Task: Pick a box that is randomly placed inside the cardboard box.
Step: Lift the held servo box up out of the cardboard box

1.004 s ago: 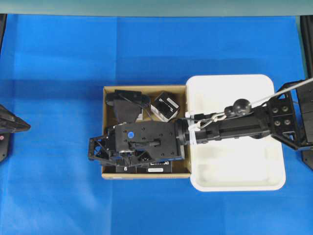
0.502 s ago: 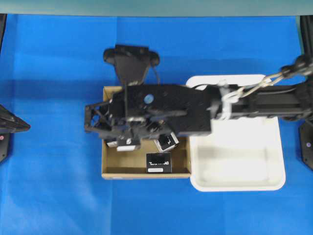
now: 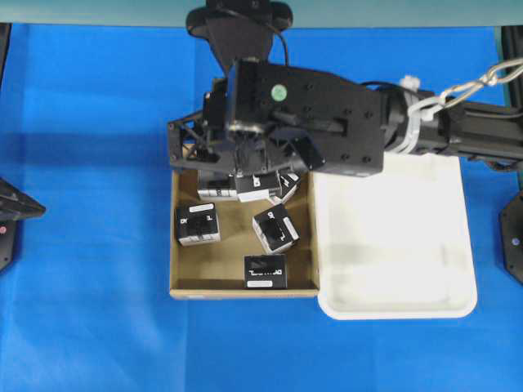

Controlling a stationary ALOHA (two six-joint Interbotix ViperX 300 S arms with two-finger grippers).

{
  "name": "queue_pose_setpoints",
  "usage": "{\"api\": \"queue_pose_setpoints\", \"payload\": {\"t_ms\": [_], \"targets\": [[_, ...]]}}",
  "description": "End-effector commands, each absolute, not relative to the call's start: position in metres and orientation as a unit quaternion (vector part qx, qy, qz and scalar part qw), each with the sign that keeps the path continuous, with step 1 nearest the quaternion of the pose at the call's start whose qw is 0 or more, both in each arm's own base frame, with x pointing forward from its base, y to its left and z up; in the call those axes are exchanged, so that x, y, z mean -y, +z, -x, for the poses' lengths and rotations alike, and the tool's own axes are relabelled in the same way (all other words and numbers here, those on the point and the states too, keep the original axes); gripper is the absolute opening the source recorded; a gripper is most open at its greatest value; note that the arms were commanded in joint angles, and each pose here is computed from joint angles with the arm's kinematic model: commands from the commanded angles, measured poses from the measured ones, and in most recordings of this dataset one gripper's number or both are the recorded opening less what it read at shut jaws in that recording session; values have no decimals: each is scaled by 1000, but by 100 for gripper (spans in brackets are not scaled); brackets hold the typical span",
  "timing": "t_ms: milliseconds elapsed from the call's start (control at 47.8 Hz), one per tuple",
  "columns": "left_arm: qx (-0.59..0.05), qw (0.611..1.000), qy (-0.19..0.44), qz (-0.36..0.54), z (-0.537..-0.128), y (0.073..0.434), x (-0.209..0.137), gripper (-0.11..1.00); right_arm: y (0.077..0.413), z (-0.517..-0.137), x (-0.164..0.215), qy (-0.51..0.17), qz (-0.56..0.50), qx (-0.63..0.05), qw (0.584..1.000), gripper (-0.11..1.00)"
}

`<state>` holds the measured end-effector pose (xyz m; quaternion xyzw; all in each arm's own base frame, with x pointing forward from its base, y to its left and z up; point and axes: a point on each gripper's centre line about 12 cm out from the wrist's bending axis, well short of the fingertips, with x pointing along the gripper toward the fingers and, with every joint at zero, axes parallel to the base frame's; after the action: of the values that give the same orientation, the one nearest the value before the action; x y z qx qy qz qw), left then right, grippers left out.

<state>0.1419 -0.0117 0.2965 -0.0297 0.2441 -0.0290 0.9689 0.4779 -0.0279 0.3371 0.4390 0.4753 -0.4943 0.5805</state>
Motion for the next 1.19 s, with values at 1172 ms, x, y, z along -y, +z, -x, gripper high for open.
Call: {"api": "queue_pose_setpoints", "payload": {"t_ms": [1172], "targets": [[-237, 971, -30, 29, -137, 308, 11, -7, 303, -349, 54, -496, -462, -436, 593, 63]]}}
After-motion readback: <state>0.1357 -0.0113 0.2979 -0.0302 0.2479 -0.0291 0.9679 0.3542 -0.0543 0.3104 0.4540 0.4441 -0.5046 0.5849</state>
